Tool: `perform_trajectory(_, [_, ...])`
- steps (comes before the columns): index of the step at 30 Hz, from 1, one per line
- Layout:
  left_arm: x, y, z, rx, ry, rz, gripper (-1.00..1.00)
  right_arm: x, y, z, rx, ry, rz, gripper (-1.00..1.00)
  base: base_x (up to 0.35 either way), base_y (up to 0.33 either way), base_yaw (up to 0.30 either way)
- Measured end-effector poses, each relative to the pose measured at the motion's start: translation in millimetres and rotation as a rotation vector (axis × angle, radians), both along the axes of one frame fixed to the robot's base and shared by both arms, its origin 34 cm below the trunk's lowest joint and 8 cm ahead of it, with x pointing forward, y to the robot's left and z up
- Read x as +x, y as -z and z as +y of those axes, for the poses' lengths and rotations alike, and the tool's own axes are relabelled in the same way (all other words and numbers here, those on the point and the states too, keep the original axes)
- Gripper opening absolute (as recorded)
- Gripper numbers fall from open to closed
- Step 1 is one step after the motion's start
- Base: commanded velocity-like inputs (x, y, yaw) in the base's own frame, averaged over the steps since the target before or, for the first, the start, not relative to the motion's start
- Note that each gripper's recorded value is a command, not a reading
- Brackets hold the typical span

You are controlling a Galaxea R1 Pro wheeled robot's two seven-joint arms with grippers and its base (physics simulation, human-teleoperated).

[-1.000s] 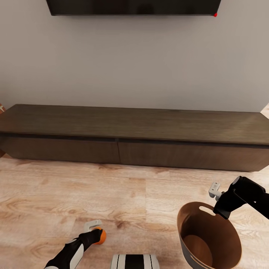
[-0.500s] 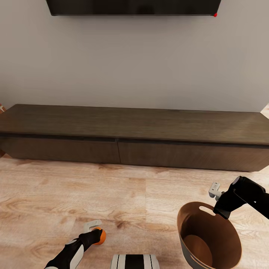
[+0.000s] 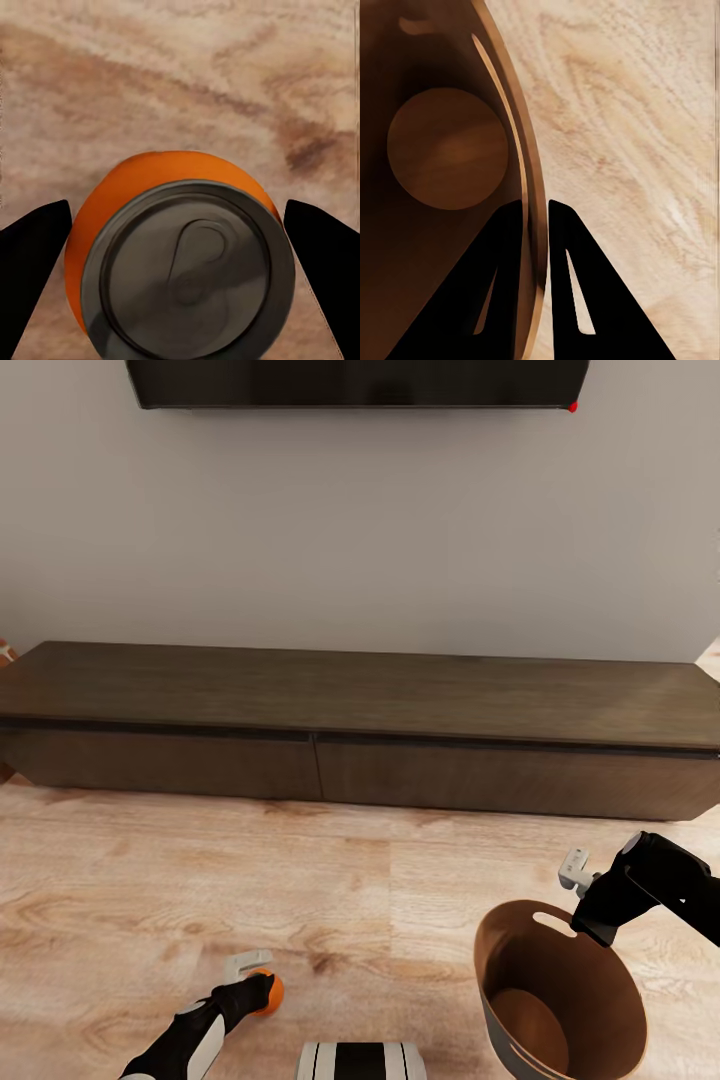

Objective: Put the three can of soda from the living room inside the tash can in the kitchen.

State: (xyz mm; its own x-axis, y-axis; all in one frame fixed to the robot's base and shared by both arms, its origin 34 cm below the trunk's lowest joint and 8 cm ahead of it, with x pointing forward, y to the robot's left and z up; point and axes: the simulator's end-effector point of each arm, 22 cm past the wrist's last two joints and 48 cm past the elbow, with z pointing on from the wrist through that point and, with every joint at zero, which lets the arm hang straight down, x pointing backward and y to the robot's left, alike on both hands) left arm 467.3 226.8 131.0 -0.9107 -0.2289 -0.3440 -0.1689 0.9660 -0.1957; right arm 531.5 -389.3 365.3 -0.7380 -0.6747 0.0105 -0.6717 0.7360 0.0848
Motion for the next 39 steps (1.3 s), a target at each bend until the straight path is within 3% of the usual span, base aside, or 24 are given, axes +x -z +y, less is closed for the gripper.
perform_trajectory(20, [31,-36,1,0.005,-0.004,-0.082,-1.00,8,-38,0,0.000,0.004,-0.076,-1.00,0.000,0.000,0.000])
perform_trajectory(23, [35,-41,1,0.004,-0.005,-0.094,-1.00,9,-40,-11,-0.033,0.016,-0.082,-1.00,0.000,0.000,0.000])
perform_trajectory(27, [41,-49,1,0.002,-0.008,-0.109,-1.00,17,-40,-41,-0.139,0.000,-0.117,-1.00,0.000,0.000,0.000])
perform_trajectory(31, [46,-56,0,-0.005,-0.009,-0.107,-1.00,14,-42,-29,-0.106,0.035,-0.105,-1.00,0.000,0.000,0.000])
perform_trajectory(35, [63,-72,3,-0.008,-0.012,-0.130,-1.00,21,-44,-23,-0.110,0.027,-0.133,-1.00,0.000,0.000,0.000])
perform_trajectory(39, [71,-83,4,-0.013,-0.013,-0.137,-1.00,29,-48,-9,-0.071,0.069,-0.151,-1.00,0.000,0.000,0.000])
